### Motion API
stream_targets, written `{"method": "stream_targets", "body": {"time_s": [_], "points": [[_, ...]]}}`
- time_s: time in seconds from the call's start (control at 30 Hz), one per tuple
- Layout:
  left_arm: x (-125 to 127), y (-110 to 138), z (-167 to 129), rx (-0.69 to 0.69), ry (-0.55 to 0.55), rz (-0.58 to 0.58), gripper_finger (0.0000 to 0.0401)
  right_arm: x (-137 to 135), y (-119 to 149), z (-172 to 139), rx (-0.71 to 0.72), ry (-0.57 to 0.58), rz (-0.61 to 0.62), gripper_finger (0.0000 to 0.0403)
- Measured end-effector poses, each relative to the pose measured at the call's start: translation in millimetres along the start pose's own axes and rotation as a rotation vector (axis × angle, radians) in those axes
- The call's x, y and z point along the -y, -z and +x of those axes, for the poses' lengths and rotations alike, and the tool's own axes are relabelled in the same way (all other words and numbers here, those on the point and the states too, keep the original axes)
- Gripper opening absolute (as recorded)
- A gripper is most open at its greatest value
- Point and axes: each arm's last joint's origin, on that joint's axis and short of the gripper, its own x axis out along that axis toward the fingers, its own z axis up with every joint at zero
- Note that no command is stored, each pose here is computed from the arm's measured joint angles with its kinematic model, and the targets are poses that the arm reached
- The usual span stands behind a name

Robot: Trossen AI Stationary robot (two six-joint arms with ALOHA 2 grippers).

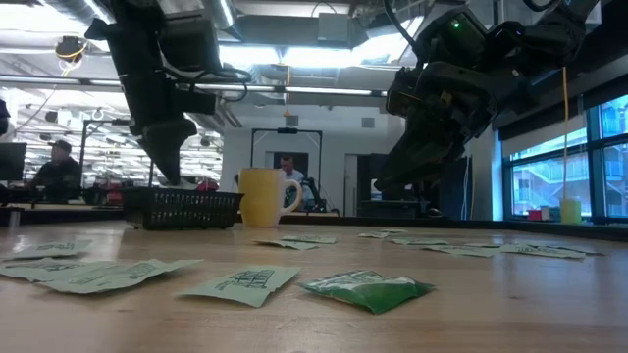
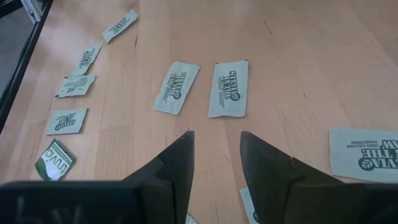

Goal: Pick and place Stevia / Truvia into bins
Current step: Put the green stevia packet into the black bin

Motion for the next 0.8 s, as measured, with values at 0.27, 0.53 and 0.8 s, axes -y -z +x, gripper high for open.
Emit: {"method": "stream_targets", "body": {"time_s": [0.27, 0.53, 0.8], "points": [[0, -1, -1, 0.001, -0.001, 0.001, 0.0043, 0, 0, 0, 0.0, 0.0, 0.0, 0.0133], [14, -20, -27, 0.049, 0.208, 0.07, 0.0056, 0, 0, 0, 0.0, 0.0, -0.003, 0.0133], [61, -13, -57, 0.165, 0.614, 0.372, 0.0054, 0, 0, 0, 0.0, 0.0, -0.025, 0.0133]]}}
